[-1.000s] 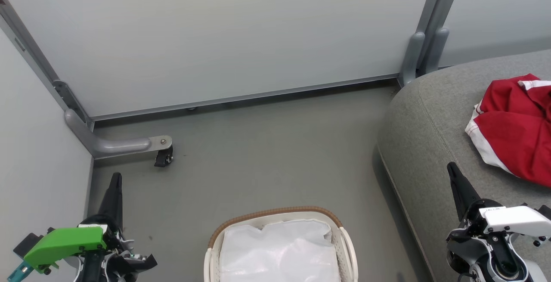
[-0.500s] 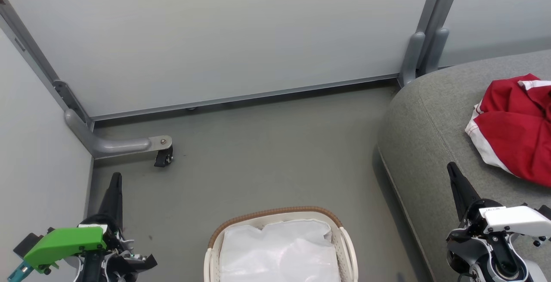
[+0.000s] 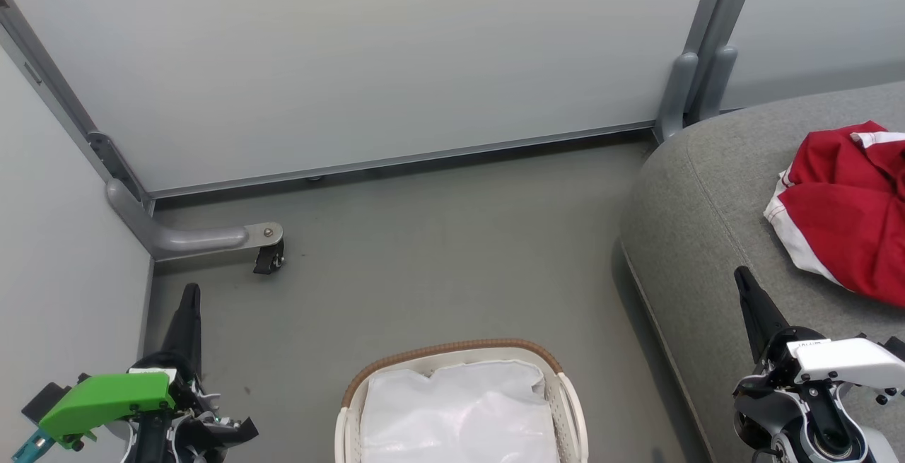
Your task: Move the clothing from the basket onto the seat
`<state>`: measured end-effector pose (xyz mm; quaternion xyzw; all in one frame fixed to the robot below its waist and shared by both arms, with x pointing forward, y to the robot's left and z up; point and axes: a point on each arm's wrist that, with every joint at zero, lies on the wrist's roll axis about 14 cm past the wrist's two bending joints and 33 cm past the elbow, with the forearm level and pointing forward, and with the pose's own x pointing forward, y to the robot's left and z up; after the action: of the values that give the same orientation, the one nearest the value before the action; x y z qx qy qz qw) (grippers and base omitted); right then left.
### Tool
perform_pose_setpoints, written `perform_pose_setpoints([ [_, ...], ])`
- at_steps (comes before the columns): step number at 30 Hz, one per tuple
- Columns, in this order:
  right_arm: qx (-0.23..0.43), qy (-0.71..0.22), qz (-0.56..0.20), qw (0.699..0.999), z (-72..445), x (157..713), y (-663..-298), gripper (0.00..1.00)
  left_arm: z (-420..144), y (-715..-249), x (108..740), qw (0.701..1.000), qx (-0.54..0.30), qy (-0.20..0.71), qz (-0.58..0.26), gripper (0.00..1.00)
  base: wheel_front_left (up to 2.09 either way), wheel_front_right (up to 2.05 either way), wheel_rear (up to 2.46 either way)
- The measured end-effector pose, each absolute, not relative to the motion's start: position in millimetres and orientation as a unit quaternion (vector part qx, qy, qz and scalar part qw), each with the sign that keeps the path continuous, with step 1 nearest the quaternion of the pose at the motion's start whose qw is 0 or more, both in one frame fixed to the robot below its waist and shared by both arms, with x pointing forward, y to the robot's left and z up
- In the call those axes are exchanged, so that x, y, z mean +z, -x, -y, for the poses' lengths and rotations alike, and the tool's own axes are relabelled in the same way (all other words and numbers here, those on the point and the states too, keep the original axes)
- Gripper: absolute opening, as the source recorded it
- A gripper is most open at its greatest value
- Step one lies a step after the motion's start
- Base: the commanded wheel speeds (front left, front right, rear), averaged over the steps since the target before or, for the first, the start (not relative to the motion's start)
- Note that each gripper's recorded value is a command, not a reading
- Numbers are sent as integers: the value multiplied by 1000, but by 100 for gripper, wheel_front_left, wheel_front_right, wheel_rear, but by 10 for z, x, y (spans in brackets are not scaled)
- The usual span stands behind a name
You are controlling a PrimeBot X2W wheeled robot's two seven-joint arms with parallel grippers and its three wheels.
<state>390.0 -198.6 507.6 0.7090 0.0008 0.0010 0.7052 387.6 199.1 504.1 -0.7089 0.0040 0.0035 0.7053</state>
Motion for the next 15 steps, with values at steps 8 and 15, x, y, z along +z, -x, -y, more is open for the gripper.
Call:
perform_pose_setpoints([
  [8,1,-709,-1,705,1986,5076,-3900,0,-1991,-3876,5042,705,3,709,-4,0,0,0,0],
  [15,1,-709,-1,705,1986,5076,-3900,0,-1991,-3876,5042,705,3,709,-4,0,0,0,0],
])
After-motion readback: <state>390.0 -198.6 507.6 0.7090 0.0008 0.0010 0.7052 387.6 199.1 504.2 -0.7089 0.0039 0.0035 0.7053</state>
